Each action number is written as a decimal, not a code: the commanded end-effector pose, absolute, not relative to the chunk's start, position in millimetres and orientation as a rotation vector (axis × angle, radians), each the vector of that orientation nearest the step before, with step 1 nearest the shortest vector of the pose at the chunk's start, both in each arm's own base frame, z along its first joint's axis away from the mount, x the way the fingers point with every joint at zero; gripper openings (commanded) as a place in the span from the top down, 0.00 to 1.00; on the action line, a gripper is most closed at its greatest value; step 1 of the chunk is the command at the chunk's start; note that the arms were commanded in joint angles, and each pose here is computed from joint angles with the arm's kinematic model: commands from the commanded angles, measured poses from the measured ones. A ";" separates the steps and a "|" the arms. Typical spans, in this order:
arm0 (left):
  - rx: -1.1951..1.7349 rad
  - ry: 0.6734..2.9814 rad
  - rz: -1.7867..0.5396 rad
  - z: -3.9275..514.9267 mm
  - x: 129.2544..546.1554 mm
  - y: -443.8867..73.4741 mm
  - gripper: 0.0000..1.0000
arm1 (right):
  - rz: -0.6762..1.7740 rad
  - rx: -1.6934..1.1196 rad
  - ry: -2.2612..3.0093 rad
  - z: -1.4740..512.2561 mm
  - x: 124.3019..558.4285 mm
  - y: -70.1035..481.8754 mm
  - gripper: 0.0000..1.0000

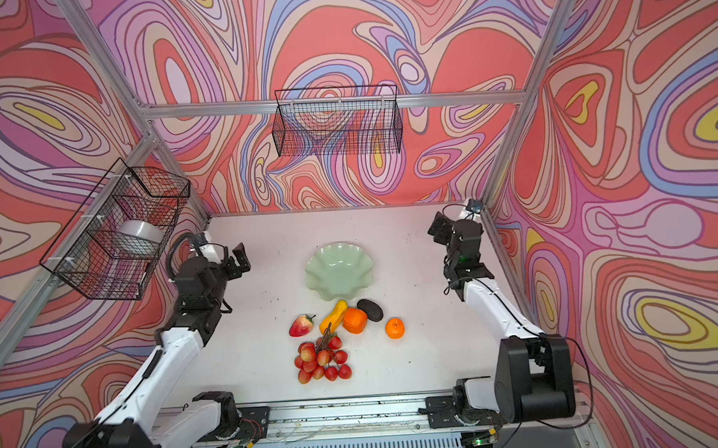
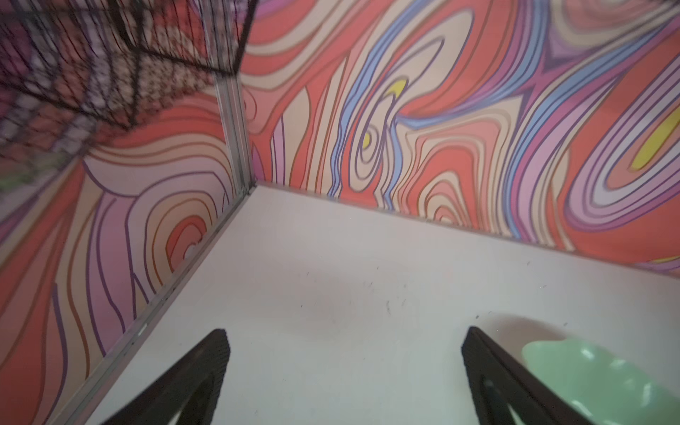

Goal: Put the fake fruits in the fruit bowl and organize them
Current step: 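Reach the right gripper to the small tangerine and grasp it while the left arm rises, then carry the tangerine into the green bowl and release it with the right gripper, then grasp the red-yellow apple with the left gripper while the right gripper nears the avocado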

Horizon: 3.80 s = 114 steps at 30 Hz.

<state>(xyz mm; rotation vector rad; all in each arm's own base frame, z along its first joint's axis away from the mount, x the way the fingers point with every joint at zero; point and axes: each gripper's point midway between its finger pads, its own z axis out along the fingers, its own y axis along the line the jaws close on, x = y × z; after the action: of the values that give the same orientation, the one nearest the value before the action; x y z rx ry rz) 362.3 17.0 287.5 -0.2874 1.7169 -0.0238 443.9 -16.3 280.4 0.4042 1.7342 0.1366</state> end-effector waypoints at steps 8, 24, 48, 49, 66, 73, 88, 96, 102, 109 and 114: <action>-0.365 1.942 -0.065 247.7 320.9 14.3 0.01 | 0.243 0.240 2.573 140.7 311.9 92.6 0.14; -0.248 2.033 -0.274 246.7 324.4 -22.5 0.00 | 0.310 0.217 2.890 51.7 223.4 156.0 0.14; -0.205 2.094 -0.287 244.5 315.7 -28.8 0.02 | 0.111 0.002 2.563 164.9 311.2 182.9 0.57; -0.182 2.116 -0.300 243.9 313.1 -32.4 0.02 | 0.127 -0.034 2.555 169.2 324.6 196.0 0.56; -0.347 2.434 -0.531 173.6 230.6 -64.6 0.06 | 0.154 -0.364 2.637 73.7 440.9 313.7 0.57; -0.350 2.501 -0.558 151.0 226.7 -81.5 0.07 | 0.140 -0.394 2.676 46.3 445.9 320.6 0.51; -0.196 2.635 -0.535 121.4 228.9 -115.4 0.08 | 0.282 -0.315 2.457 144.5 454.5 324.3 0.14; -0.043 2.724 -0.361 90.9 238.4 -133.0 0.08 | 0.387 -0.129 2.218 259.3 425.9 275.9 0.08; 0.035 2.714 -0.425 81.9 253.2 -155.1 0.07 | 0.384 -0.008 2.165 265.6 385.4 230.3 0.06; 0.074 2.747 -0.448 60.6 259.0 -172.9 0.06 | 0.361 0.049 2.178 258.6 370.0 210.7 0.06; 0.063 2.796 -0.370 43.8 259.2 -166.4 0.27 | 0.368 0.051 2.165 262.8 372.4 210.9 0.06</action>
<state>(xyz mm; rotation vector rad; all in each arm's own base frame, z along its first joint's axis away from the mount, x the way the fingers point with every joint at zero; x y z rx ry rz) 249.9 -164.5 41.1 0.0607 2.8170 -0.3904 370.2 216.9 249.8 0.0131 2.2055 0.3610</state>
